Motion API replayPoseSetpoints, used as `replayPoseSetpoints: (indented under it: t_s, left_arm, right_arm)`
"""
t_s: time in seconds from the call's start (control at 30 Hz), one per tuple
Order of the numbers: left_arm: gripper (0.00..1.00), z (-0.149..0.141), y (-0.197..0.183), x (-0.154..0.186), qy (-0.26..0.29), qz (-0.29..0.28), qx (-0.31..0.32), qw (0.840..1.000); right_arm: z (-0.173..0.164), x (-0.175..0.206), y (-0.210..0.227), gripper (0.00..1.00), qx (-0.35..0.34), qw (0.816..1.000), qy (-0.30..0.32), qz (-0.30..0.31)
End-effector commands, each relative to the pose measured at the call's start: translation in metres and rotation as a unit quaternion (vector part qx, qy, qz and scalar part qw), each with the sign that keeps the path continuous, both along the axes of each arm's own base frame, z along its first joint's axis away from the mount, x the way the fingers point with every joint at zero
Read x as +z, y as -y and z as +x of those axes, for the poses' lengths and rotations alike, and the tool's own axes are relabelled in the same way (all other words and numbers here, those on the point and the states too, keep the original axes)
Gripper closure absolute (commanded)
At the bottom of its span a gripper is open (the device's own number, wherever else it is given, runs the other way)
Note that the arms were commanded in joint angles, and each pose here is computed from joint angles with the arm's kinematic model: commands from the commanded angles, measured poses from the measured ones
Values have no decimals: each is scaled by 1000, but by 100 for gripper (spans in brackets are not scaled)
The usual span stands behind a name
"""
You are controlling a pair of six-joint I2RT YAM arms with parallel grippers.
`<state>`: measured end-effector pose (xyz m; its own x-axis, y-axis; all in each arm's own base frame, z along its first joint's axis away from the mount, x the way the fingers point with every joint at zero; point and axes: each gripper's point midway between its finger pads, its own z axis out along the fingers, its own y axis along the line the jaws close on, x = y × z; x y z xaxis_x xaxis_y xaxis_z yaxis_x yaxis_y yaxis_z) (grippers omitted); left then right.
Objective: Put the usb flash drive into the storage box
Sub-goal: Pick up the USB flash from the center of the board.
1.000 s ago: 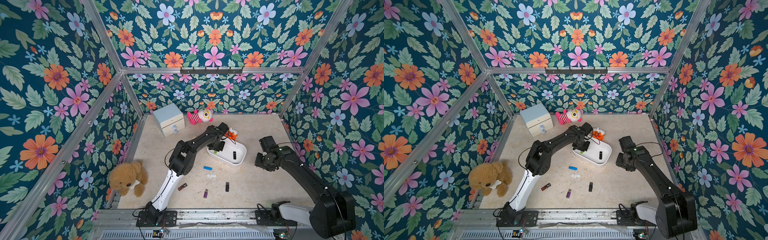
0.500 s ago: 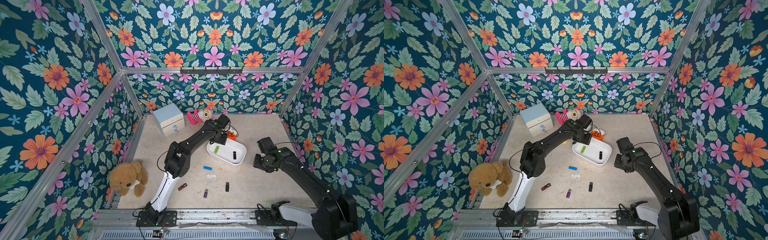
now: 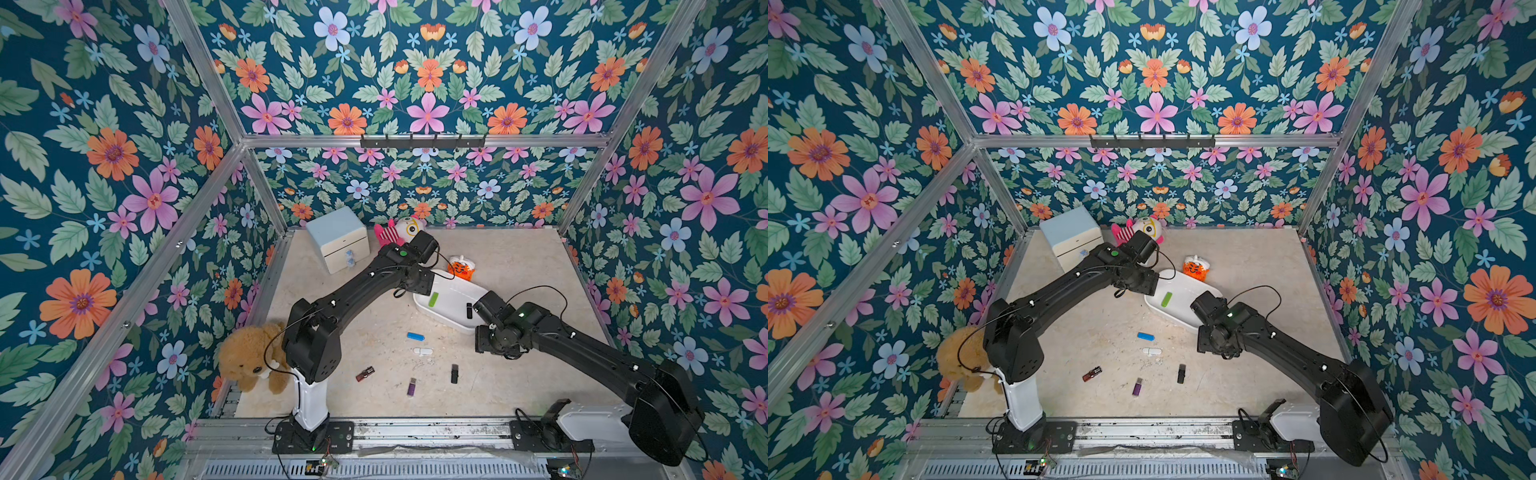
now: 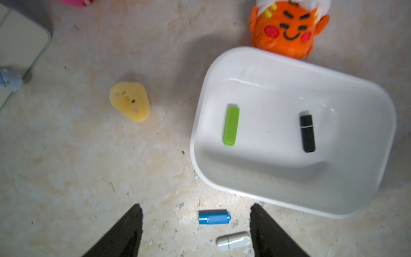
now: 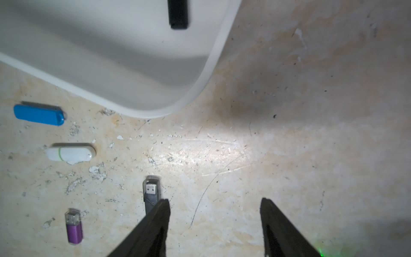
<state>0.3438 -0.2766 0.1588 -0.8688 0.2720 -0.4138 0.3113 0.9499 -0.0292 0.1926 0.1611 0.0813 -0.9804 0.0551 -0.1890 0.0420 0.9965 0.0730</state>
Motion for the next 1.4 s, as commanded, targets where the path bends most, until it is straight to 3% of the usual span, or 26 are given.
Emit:
replayPoseSetpoints:
  t_s: [0.0, 0.6, 1.37]
  left_arm:
    - [22, -7, -11, -6, -2, -11, 28, 1000]
    - [22, -55, -68, -37, -29, 7, 83, 996]
    - [22, -95, -97, -58, -53, -2, 114, 992]
  right_arm:
    - [-6, -10, -11, 28, -4, 1000, -8, -8]
    - [-30, -39, -63, 36, 66, 996, -60, -23]
    - [-49, -64, -69, 44, 79, 990, -103, -46]
